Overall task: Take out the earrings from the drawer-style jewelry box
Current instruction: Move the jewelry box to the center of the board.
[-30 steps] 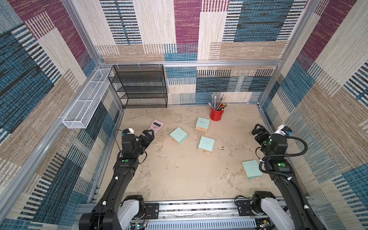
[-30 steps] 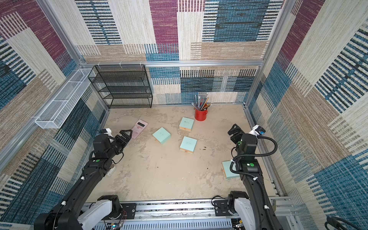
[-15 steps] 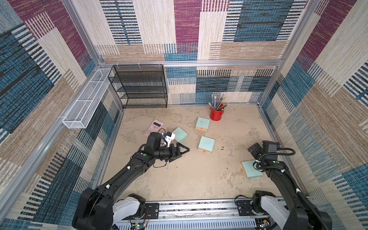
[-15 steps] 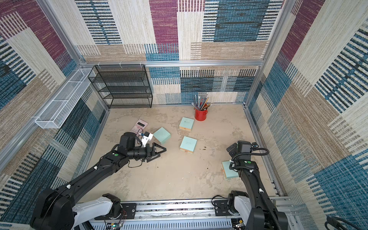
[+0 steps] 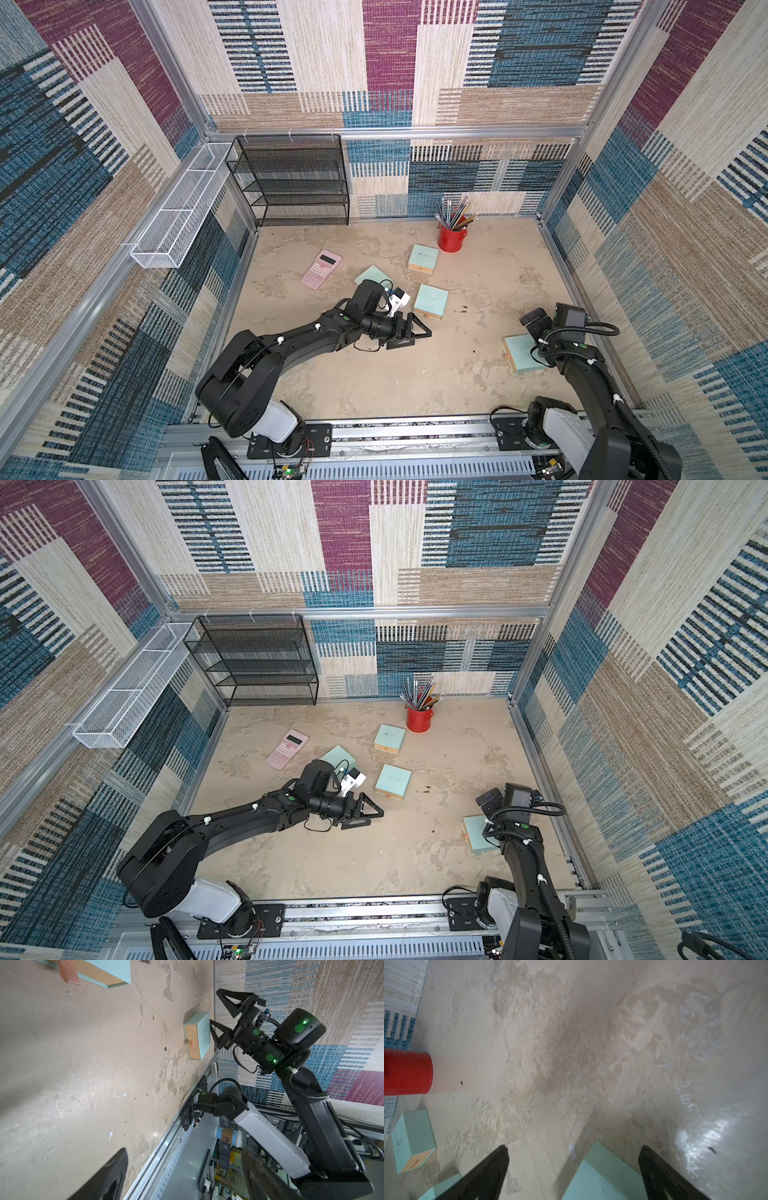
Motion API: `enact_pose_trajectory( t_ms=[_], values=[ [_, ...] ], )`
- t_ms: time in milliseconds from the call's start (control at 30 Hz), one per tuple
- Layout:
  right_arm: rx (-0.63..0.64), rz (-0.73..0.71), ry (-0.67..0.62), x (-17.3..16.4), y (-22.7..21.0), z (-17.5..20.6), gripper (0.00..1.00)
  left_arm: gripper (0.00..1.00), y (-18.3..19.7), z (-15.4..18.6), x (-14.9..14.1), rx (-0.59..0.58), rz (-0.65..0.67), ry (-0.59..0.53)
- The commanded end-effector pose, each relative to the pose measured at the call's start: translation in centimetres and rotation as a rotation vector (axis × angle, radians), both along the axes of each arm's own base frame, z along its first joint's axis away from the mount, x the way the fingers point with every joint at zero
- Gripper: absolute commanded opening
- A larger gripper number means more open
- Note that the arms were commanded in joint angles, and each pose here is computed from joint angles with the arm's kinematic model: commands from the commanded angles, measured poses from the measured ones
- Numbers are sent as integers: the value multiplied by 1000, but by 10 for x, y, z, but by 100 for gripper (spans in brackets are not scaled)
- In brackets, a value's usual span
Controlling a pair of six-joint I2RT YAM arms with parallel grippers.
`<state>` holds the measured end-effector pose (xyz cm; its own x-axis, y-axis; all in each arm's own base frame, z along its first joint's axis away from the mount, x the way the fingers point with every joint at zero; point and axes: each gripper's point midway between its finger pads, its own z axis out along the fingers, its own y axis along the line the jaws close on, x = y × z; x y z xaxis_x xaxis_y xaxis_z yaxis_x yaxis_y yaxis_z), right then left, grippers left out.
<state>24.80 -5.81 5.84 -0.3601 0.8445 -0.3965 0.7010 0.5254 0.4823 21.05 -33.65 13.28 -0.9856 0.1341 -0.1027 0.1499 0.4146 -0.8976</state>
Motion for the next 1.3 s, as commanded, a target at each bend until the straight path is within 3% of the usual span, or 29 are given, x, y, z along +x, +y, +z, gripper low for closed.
enact_pose_trajectory(
  t_ms=[0, 333, 700, 967, 1267],
  values=[
    [89, 91, -25, 1, 23, 0, 99, 84, -14, 8, 4, -59, -23, 4],
    [226, 227, -146, 10, 63, 15, 99, 76, -37, -12, -1, -26, -80, 42],
    [381, 295, -158, 5, 120, 15, 93, 62, -62, -38, -17, 29, -149, 102],
    [375, 330, -183, 6, 130, 19, 93, 51, -74, -60, -40, 70, -225, 151],
    [383, 358, -203, 6, 137, 20, 90, 46, -80, -59, -32, 39, -183, 142]
  ],
)
